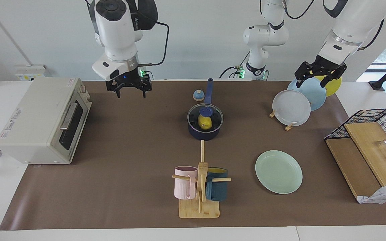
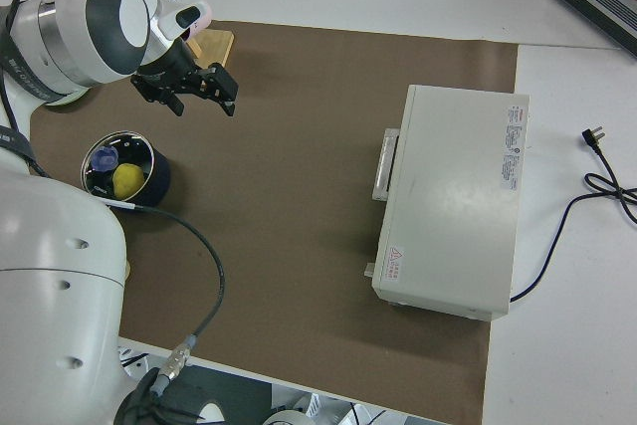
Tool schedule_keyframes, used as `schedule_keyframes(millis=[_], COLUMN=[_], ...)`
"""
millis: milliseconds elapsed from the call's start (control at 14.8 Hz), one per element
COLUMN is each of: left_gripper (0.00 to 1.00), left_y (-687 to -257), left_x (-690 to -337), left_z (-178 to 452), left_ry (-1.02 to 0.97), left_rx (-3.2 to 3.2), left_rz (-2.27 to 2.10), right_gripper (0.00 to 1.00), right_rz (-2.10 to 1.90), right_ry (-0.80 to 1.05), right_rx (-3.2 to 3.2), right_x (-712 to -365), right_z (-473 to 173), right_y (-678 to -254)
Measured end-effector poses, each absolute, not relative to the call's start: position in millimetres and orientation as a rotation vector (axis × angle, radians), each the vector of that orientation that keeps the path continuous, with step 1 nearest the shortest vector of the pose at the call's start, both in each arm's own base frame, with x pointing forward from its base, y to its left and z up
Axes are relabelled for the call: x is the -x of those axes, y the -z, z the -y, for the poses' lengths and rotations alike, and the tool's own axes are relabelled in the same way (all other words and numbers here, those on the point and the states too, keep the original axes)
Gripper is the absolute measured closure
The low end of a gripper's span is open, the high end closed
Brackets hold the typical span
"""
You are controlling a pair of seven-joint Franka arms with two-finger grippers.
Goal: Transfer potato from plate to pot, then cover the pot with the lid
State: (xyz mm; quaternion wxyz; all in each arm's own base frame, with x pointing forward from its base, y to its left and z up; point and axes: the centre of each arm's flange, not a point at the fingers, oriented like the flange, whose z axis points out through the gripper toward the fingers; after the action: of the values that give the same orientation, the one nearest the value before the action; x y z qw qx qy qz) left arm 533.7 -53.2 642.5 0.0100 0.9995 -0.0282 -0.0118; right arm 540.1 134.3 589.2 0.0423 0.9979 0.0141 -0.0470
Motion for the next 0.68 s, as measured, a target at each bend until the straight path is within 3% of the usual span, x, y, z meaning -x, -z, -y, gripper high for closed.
schedule_keyframes(millis=[677], left_gripper=[0.0], left_y=[-643], left_x=[-534], left_z=[53], left_ry=[0.036], left_rx=[-3.12], left_rz=[0.087], right_gripper=[0.0], right_rz=[0.078], right_ry=[0.182], right_rx=[-3.07], right_x=[-531], right_z=[-18], right_y=[-617])
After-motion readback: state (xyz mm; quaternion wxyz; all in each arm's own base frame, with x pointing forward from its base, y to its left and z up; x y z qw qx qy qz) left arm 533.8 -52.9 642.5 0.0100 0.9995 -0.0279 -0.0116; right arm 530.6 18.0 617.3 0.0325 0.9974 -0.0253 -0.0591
